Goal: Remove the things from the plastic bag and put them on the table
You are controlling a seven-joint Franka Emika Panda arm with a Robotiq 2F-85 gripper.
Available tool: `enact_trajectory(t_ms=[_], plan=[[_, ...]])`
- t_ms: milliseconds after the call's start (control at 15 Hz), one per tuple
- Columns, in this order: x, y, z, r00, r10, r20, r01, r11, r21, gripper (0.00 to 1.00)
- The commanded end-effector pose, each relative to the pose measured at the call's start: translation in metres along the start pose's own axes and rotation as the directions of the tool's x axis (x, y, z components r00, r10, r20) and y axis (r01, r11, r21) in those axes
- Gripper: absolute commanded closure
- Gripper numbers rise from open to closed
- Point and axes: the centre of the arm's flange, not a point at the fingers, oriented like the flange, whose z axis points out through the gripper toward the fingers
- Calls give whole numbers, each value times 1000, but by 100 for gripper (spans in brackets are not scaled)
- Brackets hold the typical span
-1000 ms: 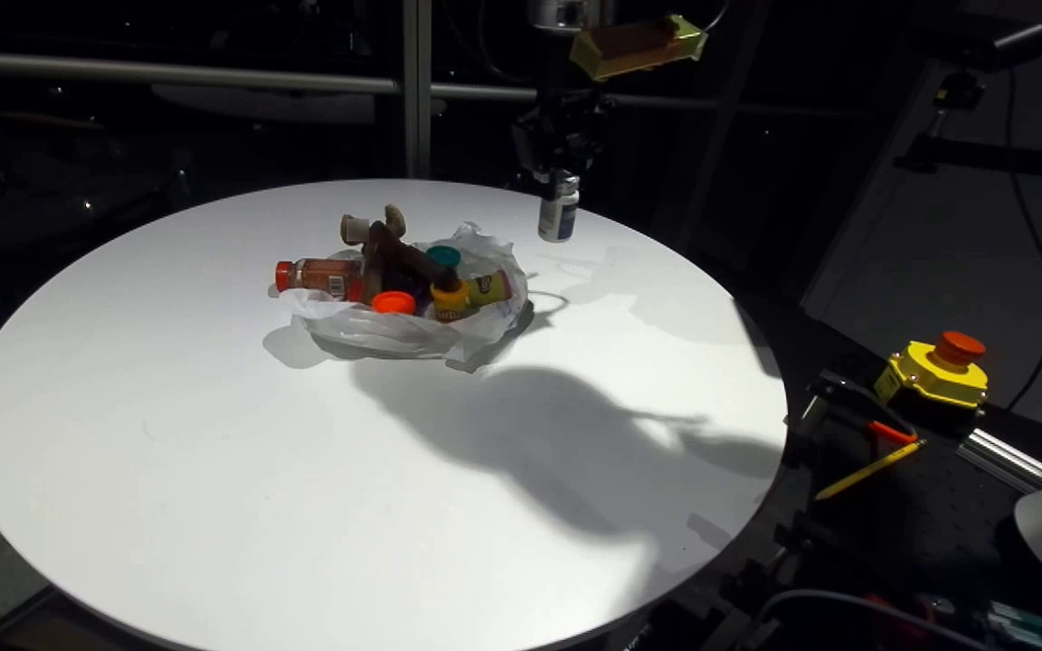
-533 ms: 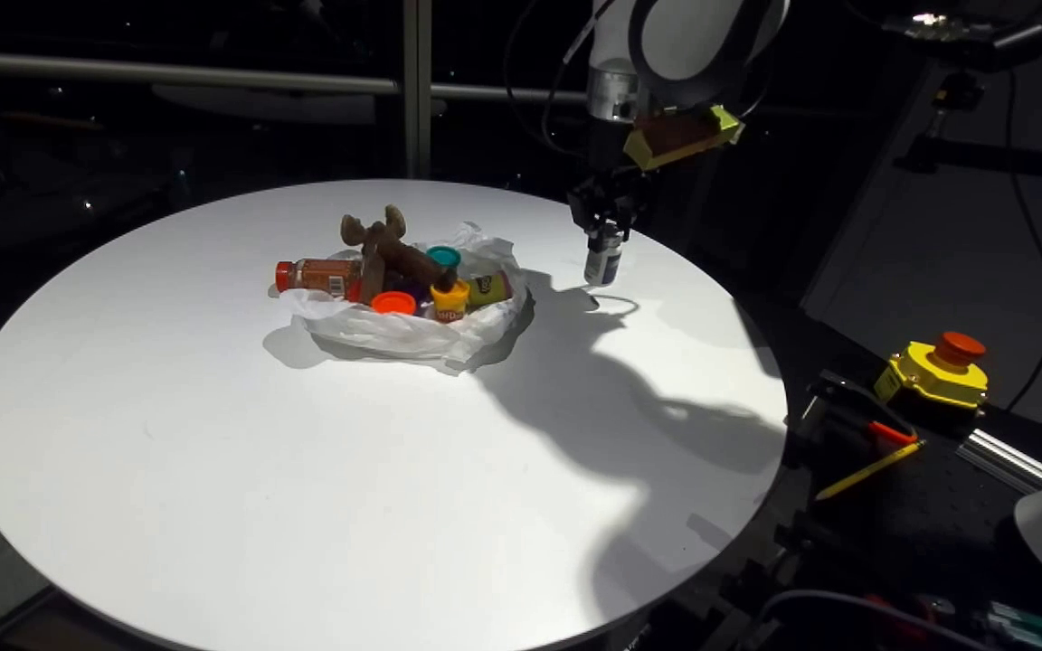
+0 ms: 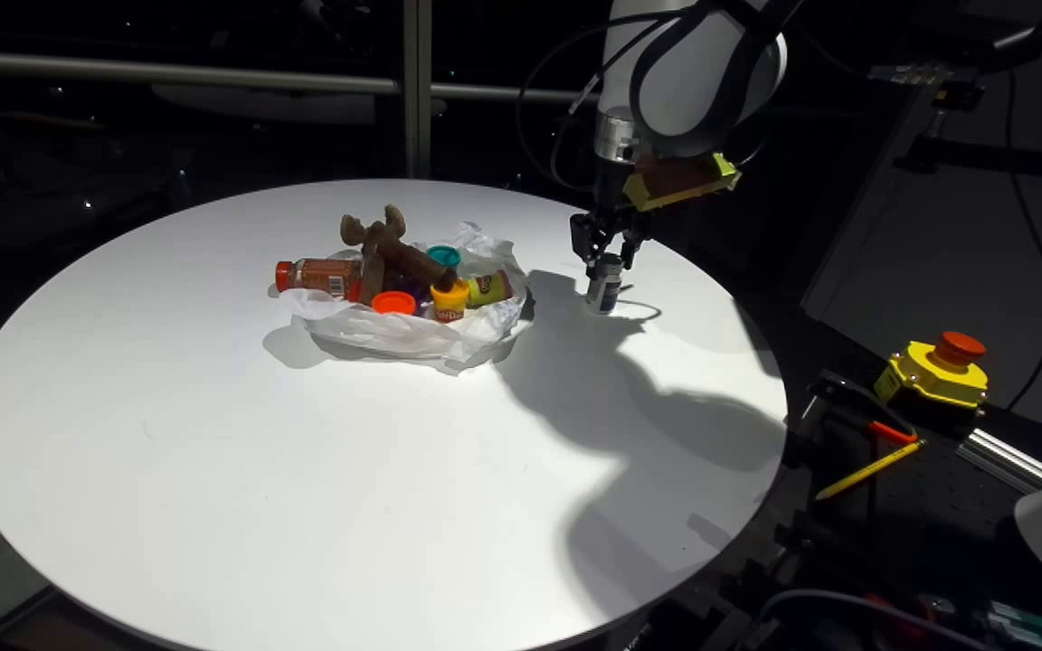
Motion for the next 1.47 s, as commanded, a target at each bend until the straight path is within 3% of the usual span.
enact_trajectory(t_ms=[0,133,333,533,867,1400], plan=[[-5,-3,-27,997,9,-80,-8,1000,15,5],[3,-17,-54,991,-27,-134,27,1000,0,0],[22,-62,-97,975,-120,-187,129,991,38,0],[33,-116,-106,960,-198,-197,220,971,93,0],[27,-175,-75,942,-293,-162,318,936,154,0],[27,-194,-16,934,-344,-97,355,925,133,0]])
